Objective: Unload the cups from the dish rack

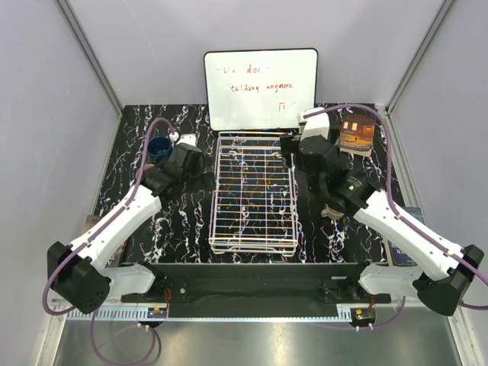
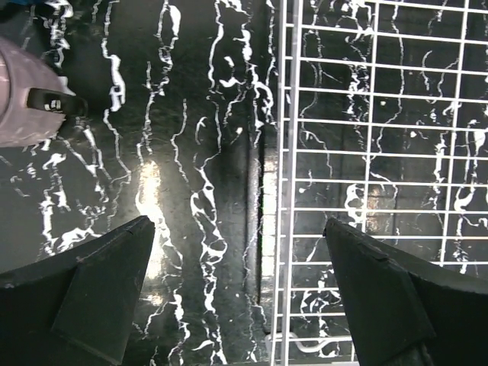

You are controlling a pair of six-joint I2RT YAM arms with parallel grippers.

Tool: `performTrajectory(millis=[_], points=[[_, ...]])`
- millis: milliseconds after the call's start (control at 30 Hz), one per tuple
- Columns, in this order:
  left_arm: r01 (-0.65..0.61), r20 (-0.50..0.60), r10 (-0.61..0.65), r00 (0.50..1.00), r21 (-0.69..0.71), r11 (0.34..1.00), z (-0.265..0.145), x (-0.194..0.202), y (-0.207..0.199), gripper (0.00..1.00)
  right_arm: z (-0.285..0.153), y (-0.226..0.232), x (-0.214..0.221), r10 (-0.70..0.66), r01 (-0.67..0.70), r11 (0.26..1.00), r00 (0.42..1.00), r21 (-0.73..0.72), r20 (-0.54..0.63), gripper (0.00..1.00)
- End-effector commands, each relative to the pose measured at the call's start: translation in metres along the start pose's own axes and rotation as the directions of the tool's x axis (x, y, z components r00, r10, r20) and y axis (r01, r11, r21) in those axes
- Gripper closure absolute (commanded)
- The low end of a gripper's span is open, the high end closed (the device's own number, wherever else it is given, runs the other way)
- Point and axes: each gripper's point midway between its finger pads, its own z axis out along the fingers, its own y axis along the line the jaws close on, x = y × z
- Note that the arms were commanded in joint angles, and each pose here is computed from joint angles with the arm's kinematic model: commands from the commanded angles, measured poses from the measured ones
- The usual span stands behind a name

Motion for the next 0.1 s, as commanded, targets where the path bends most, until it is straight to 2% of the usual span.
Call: performTrajectory(millis=[0,67], points=[[0.007,0.096,-0.007,0.995,-0.001,1.0,-0.017,-0.0258,0.0006,0.01,0.0046,-0.0043,-0.0279,-0.057,0.051,0.997,0.991,0.054,0.118,0.0],[0.017,0.104,-0.017,0.994,-0.003,1.0,-0.0193,-0.0273,0.0015,0.01,0.005,-0.0023,-0.0306,-0.061,0.056,0.997,0.989,0.044,0.132,0.0]])
